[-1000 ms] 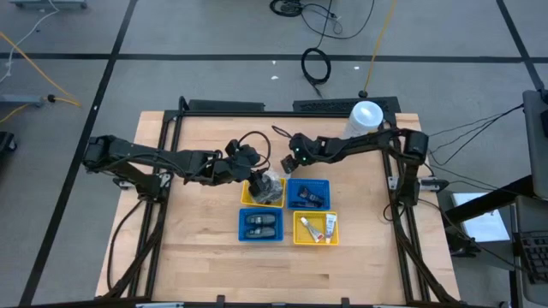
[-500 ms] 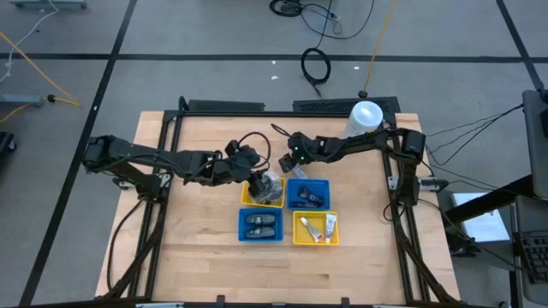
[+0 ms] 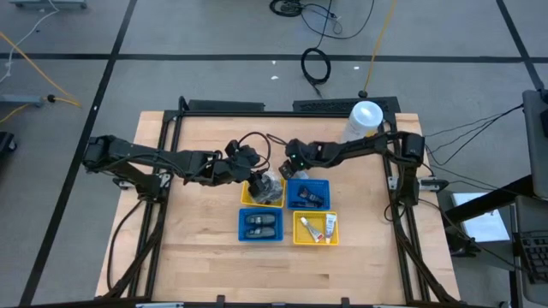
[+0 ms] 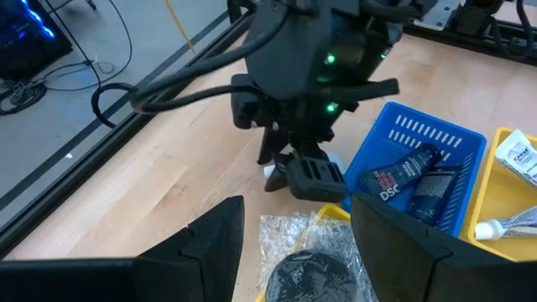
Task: Pick & Place Travel size toiletries
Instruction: Put the white toothpaste into the bottom yellow basket
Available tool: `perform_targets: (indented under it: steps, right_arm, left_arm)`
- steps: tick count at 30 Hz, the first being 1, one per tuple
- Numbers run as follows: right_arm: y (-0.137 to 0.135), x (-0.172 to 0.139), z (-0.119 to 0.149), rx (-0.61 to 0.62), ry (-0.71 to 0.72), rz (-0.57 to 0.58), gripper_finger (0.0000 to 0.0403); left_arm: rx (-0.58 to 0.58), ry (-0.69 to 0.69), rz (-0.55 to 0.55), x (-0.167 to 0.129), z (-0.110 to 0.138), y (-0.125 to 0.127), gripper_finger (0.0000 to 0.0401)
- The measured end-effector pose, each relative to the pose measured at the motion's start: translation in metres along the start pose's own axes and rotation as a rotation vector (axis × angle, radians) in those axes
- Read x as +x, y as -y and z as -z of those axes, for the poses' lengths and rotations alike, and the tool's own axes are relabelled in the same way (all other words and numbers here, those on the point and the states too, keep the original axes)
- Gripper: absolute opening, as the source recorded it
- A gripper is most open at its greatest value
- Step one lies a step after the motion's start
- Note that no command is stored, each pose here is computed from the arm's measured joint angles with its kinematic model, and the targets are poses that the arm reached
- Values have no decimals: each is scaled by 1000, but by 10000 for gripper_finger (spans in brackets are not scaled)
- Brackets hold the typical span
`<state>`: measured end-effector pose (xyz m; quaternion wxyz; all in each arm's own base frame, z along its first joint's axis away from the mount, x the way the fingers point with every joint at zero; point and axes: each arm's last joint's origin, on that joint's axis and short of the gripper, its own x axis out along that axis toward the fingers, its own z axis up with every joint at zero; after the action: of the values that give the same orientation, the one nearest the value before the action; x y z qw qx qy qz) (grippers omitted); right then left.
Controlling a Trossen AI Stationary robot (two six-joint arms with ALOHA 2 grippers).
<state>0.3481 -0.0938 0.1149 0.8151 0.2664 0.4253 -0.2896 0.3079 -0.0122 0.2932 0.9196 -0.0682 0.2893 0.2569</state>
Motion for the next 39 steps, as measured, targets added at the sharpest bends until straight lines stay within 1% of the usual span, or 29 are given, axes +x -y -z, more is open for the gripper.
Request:
perform_targets:
  steps: [4,6,9,12,19,20,25,29,32,39]
  right_arm:
    - [-5,-1,3,-14,4,9,205]
    - [-7,-1,5,-20,22,37,203]
    - [-7,-1,5,-23,29,48,190]
    - [-7,-1,6,-25,31,58,162]
    - [-7,-2,5,-41,35,63,62]
    - [-7,-2,5,-46,35,61,58]
    - [-9,-2,4,-59,49,41,58]
    - [-11,-10,1,-75,51,4,58]
    - [-12,-20,-2,-89,59,-12,58]
    - [-15,-43,-14,-106,150,-37,58]
  left_arm:
    - [-1,0,0,0,0,0,214]
    - [-1,1,0,0,0,0,214]
    - [-1,1,0,0,0,0,214]
    - [-1,1,0,0,0,0,214]
    - [-1,1,0,0,0,0,214]
    - [-1,1,0,0,0,0,214]
    - [-1,1,0,0,0,0,214]
    - [-1,1,0,0,0,0,214]
    - [-1,1,0,0,0,0,214]
    - [2,1,0,0,0,0,214]
